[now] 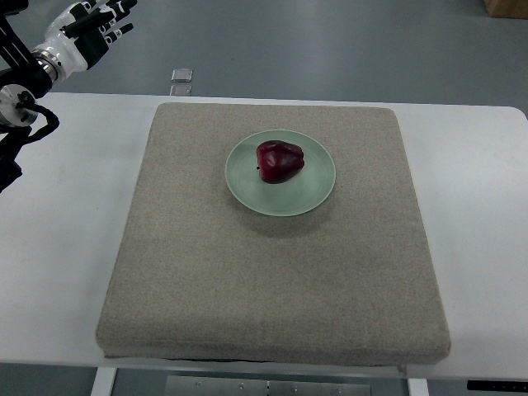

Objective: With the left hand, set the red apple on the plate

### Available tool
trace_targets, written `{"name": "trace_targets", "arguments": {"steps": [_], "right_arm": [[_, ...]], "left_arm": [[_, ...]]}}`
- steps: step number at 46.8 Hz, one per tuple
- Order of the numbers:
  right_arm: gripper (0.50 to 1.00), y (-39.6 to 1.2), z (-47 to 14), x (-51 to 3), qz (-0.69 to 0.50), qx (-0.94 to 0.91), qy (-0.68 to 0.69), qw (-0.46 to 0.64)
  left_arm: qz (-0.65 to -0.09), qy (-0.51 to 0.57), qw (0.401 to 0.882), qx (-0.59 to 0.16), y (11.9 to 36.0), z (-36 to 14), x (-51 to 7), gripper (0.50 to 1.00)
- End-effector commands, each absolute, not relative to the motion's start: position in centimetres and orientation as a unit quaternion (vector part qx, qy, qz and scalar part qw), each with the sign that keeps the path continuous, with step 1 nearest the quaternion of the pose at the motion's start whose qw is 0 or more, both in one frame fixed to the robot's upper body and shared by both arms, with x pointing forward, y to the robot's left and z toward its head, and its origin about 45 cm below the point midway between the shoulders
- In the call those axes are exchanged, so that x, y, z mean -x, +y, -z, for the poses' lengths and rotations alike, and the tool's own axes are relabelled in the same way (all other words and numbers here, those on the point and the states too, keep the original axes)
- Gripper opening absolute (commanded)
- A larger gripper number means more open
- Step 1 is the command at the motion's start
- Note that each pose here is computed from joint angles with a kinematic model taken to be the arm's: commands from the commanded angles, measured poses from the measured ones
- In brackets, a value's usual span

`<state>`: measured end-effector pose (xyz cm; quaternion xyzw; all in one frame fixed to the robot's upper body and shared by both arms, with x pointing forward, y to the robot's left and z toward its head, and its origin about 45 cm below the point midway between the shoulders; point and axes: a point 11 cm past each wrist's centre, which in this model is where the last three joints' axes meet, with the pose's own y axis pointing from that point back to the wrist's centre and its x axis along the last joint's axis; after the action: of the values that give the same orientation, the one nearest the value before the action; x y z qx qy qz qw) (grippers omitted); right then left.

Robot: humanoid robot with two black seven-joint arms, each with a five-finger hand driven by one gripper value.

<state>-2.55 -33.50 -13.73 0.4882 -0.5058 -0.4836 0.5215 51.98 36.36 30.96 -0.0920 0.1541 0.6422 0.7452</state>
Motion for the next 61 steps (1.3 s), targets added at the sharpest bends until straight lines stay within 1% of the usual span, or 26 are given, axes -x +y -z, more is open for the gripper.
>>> {"name": "trace_targets", "arguments": {"steps": [1,9,15,22,28,34,45,55,61], "right_arm": [[0.932,-33.5,13.7,2.5,0.484,-0.488,-0.506,0.521],[0.93,-33.5,13.7,2.6,0.484,-0.489,-0.505,0.521],[0.932,-33.5,13.7,2.6,0.484,-0.488,-0.506,0.522],[0.932,-33.5,13.7,2.5,0.484,-0.488,-0.506,0.521],[0.932,-33.5,13.7,2.6,0.484,-0.488,-0.506,0.522],[0.932,-33.5,13.7,2.6,0.484,-0.488,-0.506,0.522],[0.932,-33.5,13.7,2.5,0.484,-0.488,-0.506,0.521],[0.932,-33.6,13.7,2.5,0.483,-0.488,-0.506,0.522],[0.932,-33.5,13.7,2.5,0.484,-0.488,-0.506,0.521]], "left_arm": [[-0.642,0.153,0.745,0.093,36.4,-31.1,-52.0,0.999],[-0.642,0.153,0.745,0.092,36.4,-31.1,-52.0,0.999],[-0.638,0.144,0.75,0.097,36.0,-32.3,-52.4,0.999],[-0.653,0.145,0.738,0.089,37.5,-31.7,-52.1,0.999],[-0.649,0.141,0.742,0.094,37.1,-32.3,-52.3,0.999],[-0.651,0.135,0.74,0.101,37.5,-33.2,-52.4,0.999],[-0.639,0.117,0.751,0.122,36.5,-36.5,-53.2,0.999],[-0.627,0.112,0.76,0.128,35.1,-37.5,-53.5,0.999],[-0.652,0.1,0.741,0.128,35.9,-39.1,-53.9,0.999]]}}
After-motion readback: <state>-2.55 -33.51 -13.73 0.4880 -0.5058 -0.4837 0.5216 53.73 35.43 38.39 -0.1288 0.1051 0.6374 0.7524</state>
